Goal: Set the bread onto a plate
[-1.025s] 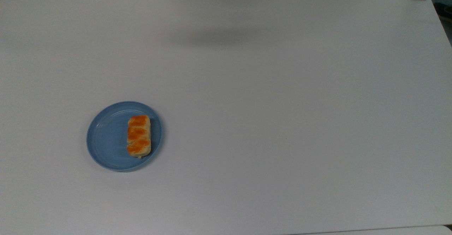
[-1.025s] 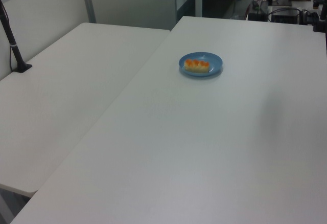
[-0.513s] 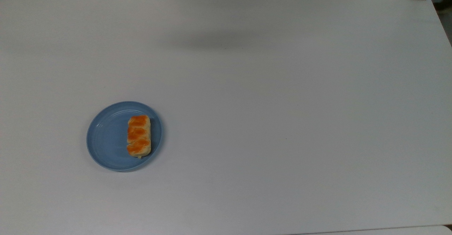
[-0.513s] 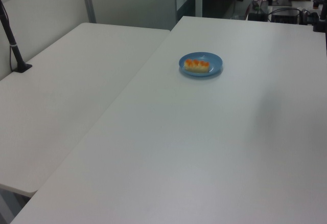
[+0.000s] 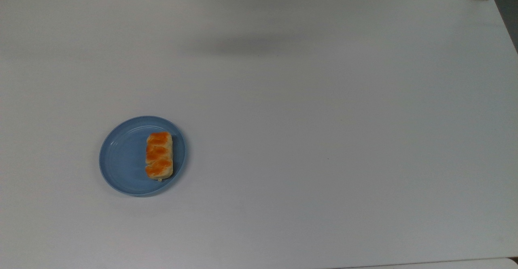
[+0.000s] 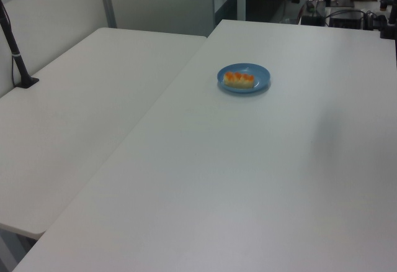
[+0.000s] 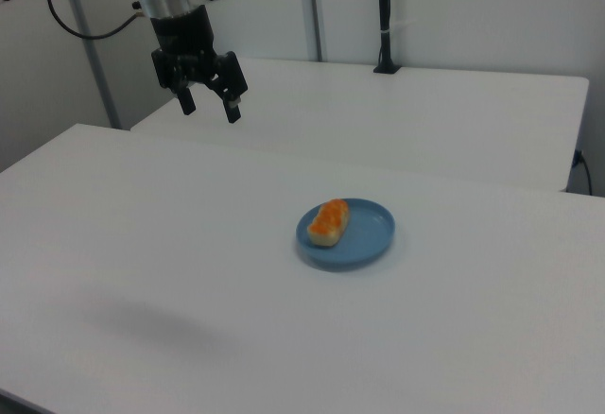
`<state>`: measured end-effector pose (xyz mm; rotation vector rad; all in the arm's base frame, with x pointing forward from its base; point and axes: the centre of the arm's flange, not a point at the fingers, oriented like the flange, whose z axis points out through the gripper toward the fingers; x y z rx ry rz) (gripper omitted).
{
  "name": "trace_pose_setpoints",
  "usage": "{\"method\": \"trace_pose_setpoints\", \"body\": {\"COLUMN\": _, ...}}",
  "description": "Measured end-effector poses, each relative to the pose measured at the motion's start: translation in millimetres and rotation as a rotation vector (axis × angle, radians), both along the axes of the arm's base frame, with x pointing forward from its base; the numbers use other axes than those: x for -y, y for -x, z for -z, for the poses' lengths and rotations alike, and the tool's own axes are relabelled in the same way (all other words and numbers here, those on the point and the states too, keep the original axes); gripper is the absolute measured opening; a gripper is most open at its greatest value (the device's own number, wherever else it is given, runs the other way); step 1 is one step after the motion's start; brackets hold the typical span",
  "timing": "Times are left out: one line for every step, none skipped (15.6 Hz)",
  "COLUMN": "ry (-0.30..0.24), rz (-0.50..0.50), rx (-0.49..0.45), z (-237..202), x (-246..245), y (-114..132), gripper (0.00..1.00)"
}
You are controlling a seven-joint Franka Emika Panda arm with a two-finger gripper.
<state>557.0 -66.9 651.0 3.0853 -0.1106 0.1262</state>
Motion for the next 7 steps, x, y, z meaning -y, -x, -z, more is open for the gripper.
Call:
{"method": "trace_pose_setpoints", "body": {"ry": 0.000, "rz": 0.005, "rx": 0.000, "z": 0.0, "x": 2.9, "y": 0.4, "gripper": 1.00}}
{"method": "trace_pose_setpoints", "body": {"ry": 0.000, "rz": 0.008, "rx": 0.000, "z": -0.1, "x": 5.8, "y": 0.8, "gripper": 1.00}}
{"method": "trace_pose_setpoints", "body": {"ry": 0.001, "rz": 0.008, "rx": 0.000, "z": -0.2, "x": 8.2, "y": 1.2, "gripper": 1.00}}
{"method": "trace_pose_setpoints", "body": {"ry": 0.001, "rz": 0.008, "rx": 0.000, "z": -0.2, "x": 9.4, "y": 1.3, "gripper": 1.00}}
{"method": "trace_pose_setpoints", "body": {"ry": 0.001, "rz": 0.008, "rx": 0.000, "z": -0.2, "x": 9.4, "y": 1.3, "gripper": 1.00}}
{"method": "trace_pose_setpoints", "body": {"ry": 0.001, "rz": 0.007, "rx": 0.000, "z": -0.2, "x": 9.3, "y": 1.3, "gripper": 1.00}}
{"method": "trace_pose_setpoints", "body": {"ry": 0.001, "rz": 0.007, "rx": 0.000, "z": -0.2, "x": 9.3, "y": 1.3, "gripper": 1.00}}
